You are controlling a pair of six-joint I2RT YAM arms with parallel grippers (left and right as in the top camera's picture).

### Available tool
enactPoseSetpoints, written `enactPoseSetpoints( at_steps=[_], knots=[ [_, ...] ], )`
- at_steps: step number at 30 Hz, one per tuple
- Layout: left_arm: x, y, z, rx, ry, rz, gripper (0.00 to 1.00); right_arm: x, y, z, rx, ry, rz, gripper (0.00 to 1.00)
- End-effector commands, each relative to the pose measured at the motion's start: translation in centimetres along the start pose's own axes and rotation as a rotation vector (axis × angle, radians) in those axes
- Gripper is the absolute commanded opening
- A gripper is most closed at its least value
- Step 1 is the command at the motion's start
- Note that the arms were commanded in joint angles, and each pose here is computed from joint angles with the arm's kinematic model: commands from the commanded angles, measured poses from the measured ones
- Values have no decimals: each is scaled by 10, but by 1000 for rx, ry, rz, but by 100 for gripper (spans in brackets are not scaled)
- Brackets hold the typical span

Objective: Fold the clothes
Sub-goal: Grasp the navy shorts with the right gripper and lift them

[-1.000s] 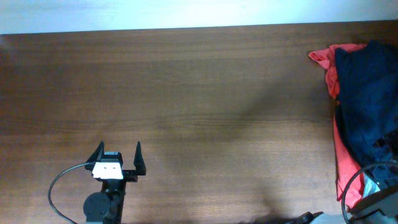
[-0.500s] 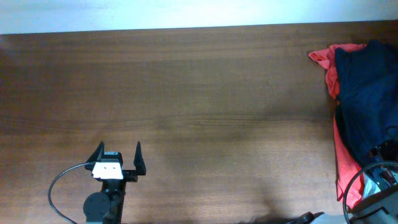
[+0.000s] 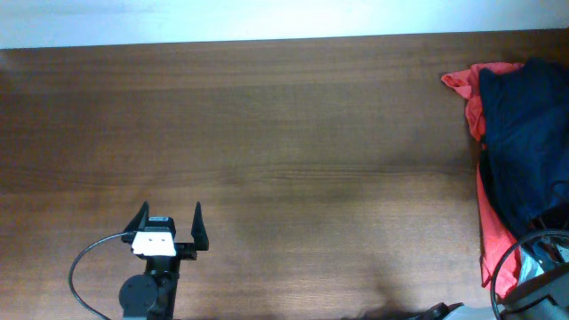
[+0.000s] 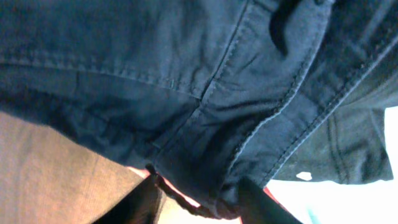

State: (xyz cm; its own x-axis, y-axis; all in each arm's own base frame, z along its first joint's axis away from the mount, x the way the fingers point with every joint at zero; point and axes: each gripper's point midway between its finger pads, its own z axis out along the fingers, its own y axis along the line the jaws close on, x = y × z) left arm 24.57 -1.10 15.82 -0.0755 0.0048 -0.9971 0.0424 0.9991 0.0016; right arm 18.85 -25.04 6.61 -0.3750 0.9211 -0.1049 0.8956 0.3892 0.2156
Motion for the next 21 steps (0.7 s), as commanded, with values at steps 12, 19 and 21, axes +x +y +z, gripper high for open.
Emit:
enactPoseSetpoints(
  at_steps=[12,19,21],
  knots=[
    [2,2,0,-11,5,15,99,-1,-6,6,16,-3,22,43],
    [2,2,0,-11,4,15,99,-2,-3,10,-8,-11,20,38],
    [2,2,0,-11,5,15,99,-1,-4,12,-7,-9,20,39]
  ],
)
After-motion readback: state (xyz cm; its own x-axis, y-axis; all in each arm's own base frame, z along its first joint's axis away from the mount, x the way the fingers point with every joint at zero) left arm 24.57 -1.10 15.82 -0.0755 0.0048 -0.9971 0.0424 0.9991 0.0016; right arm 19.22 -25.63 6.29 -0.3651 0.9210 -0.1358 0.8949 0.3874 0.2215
